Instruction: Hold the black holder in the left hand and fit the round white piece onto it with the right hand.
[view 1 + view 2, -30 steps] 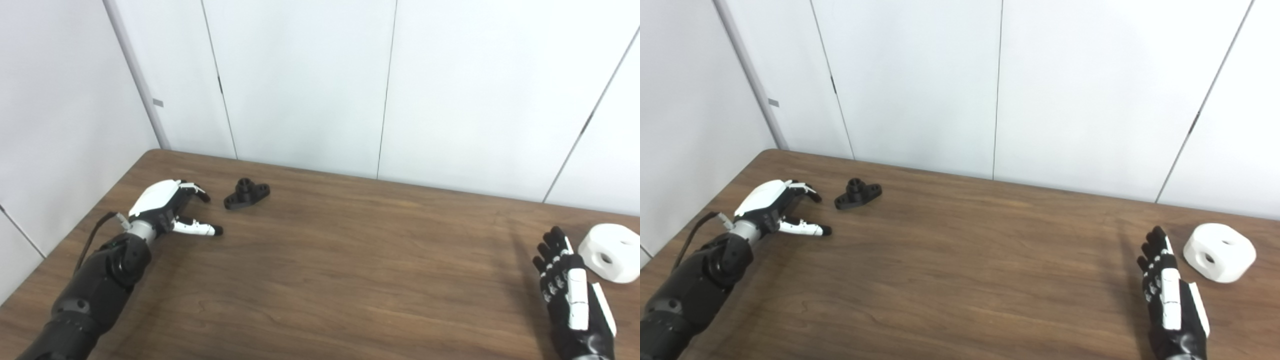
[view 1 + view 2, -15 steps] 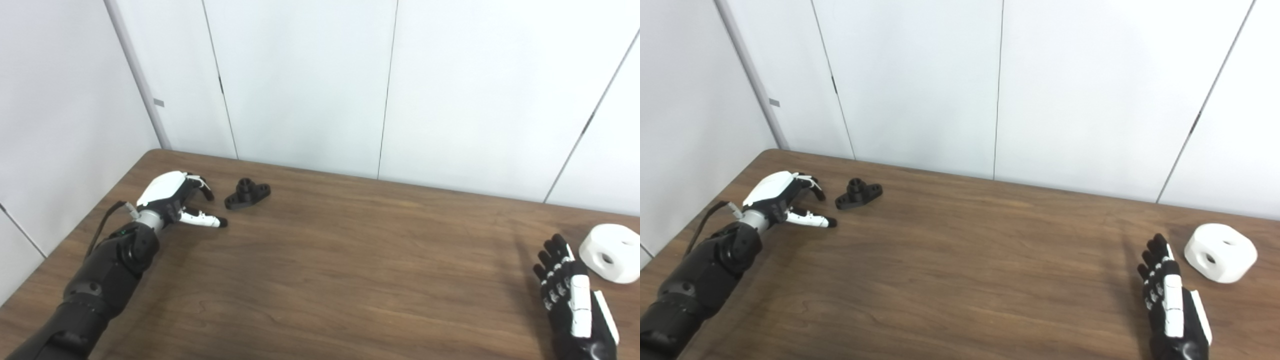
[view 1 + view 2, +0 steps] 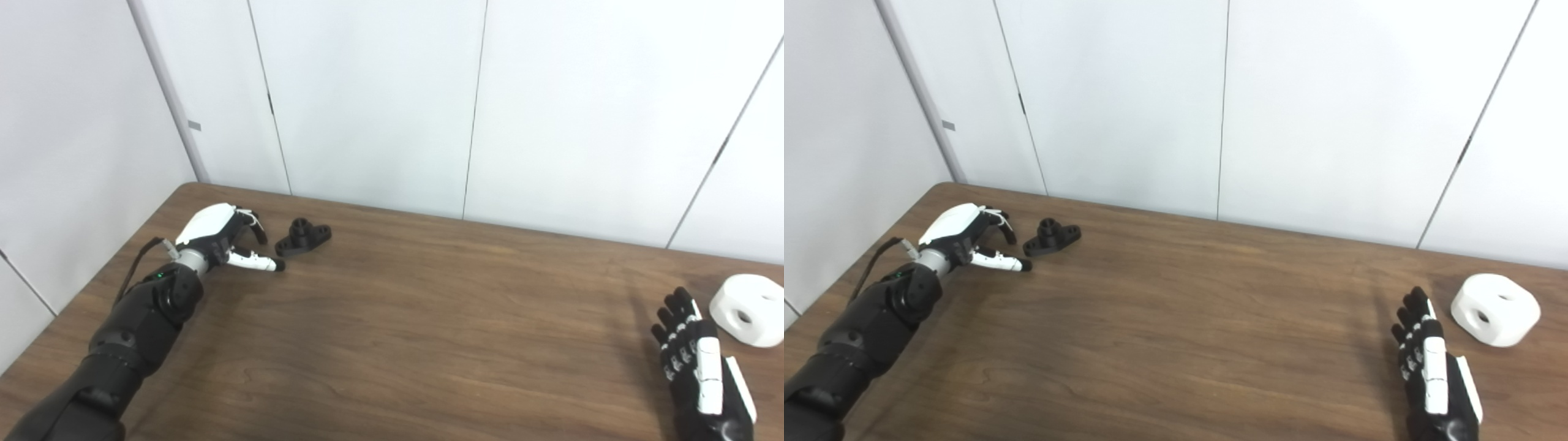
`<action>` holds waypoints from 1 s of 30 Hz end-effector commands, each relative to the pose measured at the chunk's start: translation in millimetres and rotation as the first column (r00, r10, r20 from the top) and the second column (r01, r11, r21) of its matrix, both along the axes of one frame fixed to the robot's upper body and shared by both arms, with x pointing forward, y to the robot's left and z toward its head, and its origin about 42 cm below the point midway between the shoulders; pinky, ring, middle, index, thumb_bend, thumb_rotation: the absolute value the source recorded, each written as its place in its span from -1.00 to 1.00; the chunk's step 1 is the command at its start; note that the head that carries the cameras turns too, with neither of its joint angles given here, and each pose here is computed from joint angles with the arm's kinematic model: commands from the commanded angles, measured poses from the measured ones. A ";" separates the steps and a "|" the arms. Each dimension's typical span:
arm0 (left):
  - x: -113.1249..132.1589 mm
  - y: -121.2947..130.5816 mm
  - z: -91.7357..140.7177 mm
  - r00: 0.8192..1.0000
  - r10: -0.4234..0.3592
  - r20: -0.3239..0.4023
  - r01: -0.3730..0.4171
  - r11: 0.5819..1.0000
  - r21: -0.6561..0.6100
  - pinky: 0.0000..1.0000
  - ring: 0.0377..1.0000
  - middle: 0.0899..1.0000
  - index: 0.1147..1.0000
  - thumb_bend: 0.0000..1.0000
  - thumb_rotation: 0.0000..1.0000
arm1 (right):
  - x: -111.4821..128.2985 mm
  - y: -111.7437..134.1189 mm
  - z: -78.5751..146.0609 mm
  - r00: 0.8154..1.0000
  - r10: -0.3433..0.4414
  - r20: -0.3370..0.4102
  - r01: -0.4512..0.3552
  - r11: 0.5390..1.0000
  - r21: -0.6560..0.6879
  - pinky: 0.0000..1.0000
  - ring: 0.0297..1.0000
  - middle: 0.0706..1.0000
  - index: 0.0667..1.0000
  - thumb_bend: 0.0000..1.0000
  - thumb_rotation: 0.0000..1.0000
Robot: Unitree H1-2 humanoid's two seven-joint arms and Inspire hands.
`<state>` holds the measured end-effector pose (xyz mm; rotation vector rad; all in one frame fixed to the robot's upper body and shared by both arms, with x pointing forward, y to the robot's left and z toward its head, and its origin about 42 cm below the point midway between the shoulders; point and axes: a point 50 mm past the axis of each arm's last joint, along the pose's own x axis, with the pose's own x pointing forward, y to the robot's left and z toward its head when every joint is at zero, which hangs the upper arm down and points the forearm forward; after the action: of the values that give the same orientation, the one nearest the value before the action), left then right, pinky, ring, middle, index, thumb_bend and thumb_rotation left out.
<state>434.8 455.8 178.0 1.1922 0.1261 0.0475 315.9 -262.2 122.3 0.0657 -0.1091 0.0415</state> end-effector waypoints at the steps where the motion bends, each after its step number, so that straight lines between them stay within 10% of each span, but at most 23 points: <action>1: 13.1 -9.1 15.6 0.999 -0.038 0.040 0.037 0.999 0.006 1.00 0.95 0.75 0.40 0.92 -0.17 | 6.2 3.8 17.2 0.997 0.004 0.072 -0.004 1.000 0.000 1.00 1.00 1.00 1.00 -0.26 1.00; 15: 18.6 -21.1 18.2 0.997 -0.056 0.057 0.057 0.998 -0.007 1.00 0.98 0.81 0.79 1.00 -0.26 | 4.2 5.4 19.6 0.997 0.001 0.080 0.000 1.000 -0.008 1.00 1.00 1.00 1.00 -0.29 1.00; 30: 20.4 -24.4 14.3 0.996 -0.069 0.050 0.070 0.998 -0.004 1.00 0.96 0.80 0.69 1.00 -0.35 | 4.1 6.2 19.0 0.997 -0.003 0.079 0.004 1.000 -0.004 1.00 1.00 1.00 1.00 -0.26 1.00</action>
<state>444.2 437.4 176.8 1.1812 0.0976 0.0193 315.4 -255.5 125.8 0.0660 -0.1231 0.0433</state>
